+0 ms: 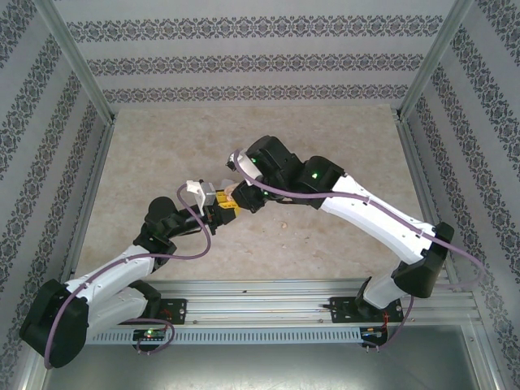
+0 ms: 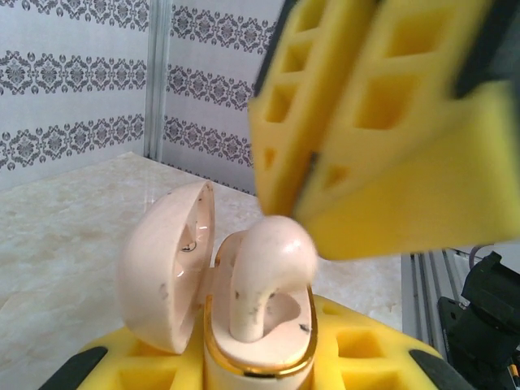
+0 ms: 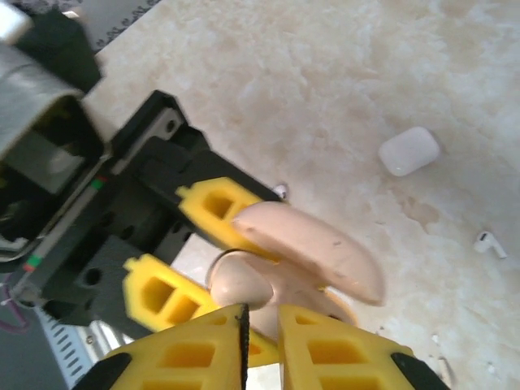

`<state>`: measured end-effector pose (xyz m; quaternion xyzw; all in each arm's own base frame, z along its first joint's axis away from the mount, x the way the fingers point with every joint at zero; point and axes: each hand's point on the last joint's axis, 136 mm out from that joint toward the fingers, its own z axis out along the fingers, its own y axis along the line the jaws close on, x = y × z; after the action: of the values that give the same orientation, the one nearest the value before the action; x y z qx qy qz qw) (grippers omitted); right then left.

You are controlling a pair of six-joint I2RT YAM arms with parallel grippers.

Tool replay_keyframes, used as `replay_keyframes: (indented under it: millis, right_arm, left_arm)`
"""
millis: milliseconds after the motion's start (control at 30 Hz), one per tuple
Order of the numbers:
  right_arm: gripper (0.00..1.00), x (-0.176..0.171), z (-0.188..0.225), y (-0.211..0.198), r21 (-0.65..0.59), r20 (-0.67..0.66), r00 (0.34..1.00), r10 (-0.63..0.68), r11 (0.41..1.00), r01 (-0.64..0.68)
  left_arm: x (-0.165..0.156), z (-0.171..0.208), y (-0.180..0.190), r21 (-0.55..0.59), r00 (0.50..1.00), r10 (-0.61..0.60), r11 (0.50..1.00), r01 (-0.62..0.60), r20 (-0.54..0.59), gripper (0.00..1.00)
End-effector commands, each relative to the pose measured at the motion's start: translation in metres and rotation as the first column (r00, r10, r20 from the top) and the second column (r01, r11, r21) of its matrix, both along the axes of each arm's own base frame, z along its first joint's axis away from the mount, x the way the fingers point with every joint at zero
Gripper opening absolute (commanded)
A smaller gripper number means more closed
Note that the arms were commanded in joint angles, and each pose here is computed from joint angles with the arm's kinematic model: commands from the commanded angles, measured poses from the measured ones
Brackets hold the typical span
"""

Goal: Insert the wireless bluetooth earbuds into the charging case

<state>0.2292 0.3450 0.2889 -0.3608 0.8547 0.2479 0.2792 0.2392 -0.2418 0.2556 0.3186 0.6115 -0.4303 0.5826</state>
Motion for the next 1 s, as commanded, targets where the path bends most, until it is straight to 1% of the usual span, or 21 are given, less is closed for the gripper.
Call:
replay_keyframes:
  millis: [0, 167, 367, 533, 667, 867, 967]
  right_arm:
    - [0.19, 0.017, -0.001, -0.003, -0.039, 0.056, 0.998, -0.018, 0.999, 0.021]
    - [0.19, 0.016, -0.002, 0.001, -0.041, 0.046, 0.999, 0.011, 0.999, -0.009]
    - [0.19, 0.002, 0.009, 0.005, 0.038, 0.014, 0.998, 0.055, 0.998, -0.055]
    - [0.19, -0.002, 0.021, -0.002, 0.105, 0.006, 1.000, 0.026, 0.994, -0.027]
    - [0.20, -0.001, 0.027, -0.003, 0.135, 0.001, 1.000, 0.014, 0.991, -0.014]
    - [0.21, 0.001, 0.020, 0.003, 0.131, -0.026, 1.000, 0.014, 0.991, -0.011]
    - [0.23, 0.004, 0.022, -0.003, 0.142, -0.025, 0.999, -0.022, 0.990, 0.026]
  left_arm:
    - [-0.010, 0.027, -0.006, -0.040, 0.995, -0.061, 0.997, 0.064, 0.080, 0.07]
    - [-0.010, 0.026, -0.006, -0.039, 0.995, -0.063, 0.997, 0.066, 0.078, 0.07]
    - [-0.008, 0.023, -0.007, -0.028, 0.995, -0.056, 0.998, 0.058, 0.077, 0.07]
    - [-0.006, 0.021, -0.008, -0.023, 0.995, -0.059, 0.998, 0.060, 0.076, 0.07]
    - [-0.005, 0.021, -0.009, -0.023, 0.995, -0.063, 0.998, 0.064, 0.074, 0.07]
    - [-0.005, 0.022, -0.009, -0.025, 0.995, -0.064, 0.997, 0.066, 0.077, 0.07]
    - [-0.004, 0.020, -0.009, -0.020, 0.995, -0.060, 0.998, 0.061, 0.076, 0.07]
